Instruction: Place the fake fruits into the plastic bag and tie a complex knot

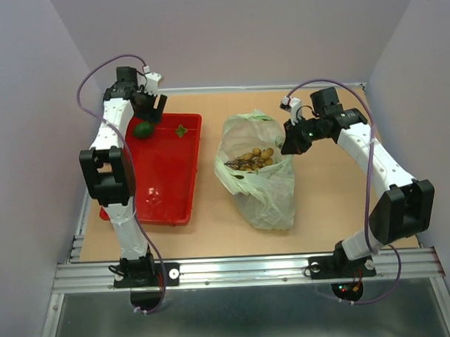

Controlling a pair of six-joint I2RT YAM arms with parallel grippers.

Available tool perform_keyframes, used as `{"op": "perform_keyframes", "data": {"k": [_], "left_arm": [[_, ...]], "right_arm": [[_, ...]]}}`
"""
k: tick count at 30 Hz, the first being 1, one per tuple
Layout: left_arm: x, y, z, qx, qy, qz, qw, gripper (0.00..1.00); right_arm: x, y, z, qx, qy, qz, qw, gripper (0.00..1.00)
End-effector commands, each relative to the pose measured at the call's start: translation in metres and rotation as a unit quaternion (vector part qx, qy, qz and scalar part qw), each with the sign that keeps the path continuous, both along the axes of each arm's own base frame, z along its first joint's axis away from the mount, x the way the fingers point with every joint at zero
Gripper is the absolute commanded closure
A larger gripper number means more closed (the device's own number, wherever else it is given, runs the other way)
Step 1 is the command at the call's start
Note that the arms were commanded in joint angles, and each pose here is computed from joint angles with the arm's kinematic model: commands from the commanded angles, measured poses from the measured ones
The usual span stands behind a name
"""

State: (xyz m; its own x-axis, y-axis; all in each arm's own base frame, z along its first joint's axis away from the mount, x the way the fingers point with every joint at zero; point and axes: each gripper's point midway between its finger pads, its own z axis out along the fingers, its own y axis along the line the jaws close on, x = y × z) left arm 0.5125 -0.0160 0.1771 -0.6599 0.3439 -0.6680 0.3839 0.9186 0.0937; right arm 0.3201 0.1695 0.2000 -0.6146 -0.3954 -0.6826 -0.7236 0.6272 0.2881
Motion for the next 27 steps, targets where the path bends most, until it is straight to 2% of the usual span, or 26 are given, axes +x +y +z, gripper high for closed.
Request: {"op": "perform_keyframes", "data": {"k": [1,6,11,15,24,27], "left_arm": [[0.011,0.043,0.025,0.1,-0.023,-0.061,0.993,0.14],[0.019,0.056,-0.02,0.119,0.041,-0.091,0.988,0.14],[0.021,0.064,-0.046,0.138,0.052,-0.101,0.984,0.14],[0.014,0.058,-0.072,0.124,0.088,-0.132,0.98,0.13],[0.001,0.049,-0.106,0.096,0.12,-0.149,0.977,0.13],[-0.005,0.043,-0.117,0.078,0.136,-0.156,0.975,0.17]], "right_arm": [[0.017,0.003,0.023,0.005,-0.043,-0.006,0.999,1.0],[0.017,0.002,0.02,0.001,-0.039,-0.011,0.999,1.0],[0.017,0.002,0.02,-0.001,-0.036,-0.016,0.999,1.0],[0.018,0.001,0.019,-0.004,-0.036,-0.02,0.999,1.0],[0.017,-0.001,0.021,-0.008,-0.038,-0.021,0.999,1.0],[0.015,-0.001,0.022,-0.008,-0.036,-0.018,0.999,1.0]]}}
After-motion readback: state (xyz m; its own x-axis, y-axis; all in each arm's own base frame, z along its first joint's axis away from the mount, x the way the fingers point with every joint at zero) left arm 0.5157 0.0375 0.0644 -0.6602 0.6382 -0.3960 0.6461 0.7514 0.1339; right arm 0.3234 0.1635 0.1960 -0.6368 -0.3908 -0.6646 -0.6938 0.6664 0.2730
